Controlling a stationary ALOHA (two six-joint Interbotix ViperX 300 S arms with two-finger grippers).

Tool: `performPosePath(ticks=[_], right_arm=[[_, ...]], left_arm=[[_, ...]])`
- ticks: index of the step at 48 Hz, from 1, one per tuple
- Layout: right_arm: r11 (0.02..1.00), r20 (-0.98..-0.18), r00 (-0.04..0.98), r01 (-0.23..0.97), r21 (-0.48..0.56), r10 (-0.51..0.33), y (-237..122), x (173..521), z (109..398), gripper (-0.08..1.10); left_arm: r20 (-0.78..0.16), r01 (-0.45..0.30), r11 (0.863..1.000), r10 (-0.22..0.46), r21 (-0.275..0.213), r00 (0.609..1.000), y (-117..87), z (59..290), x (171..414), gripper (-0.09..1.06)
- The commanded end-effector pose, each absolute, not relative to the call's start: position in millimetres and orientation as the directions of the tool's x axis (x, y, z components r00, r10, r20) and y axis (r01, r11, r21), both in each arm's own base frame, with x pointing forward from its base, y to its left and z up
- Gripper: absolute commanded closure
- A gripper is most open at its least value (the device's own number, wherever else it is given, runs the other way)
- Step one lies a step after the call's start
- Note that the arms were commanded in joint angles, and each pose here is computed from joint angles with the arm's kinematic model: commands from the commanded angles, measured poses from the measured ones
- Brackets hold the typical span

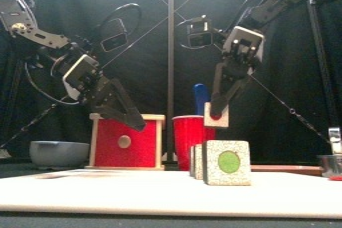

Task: Place sushi on board then cut the sushi with the knife then place the pieces on the plate
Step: Place the 4 sushi pieces on the plate

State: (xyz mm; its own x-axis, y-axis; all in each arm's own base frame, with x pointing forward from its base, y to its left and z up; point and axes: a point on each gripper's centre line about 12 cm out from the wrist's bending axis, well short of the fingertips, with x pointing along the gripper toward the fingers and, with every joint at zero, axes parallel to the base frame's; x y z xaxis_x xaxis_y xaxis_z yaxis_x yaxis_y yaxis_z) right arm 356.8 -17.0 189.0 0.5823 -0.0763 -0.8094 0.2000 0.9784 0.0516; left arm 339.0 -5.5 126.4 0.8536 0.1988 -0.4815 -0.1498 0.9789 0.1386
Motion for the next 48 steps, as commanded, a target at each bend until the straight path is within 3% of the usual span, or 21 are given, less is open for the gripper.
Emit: performPosePath(ticks=[1,29,48], right_arm=[[0.974,-0.764,0.64,0.217,0.071,-0.087,-23,343,214,0.46],[0.882,-0.835,0.489,0.472,0.011,-0.252,-110,285,173,0.45],[0.842,-0.871,0.411,0.539,-0.006,-0.27,-138,277,141,0.28]], left_arm=[[-0.463,-0.157,0.978,0.202,0.134,0.863,-5,132,344,0.11],[-0.464,-0.158,0.978,0.202,0.133,0.862,-5,131,346,0.11],[-0.465,-0.164,0.977,0.208,0.133,0.86,-3,131,346,0.11]])
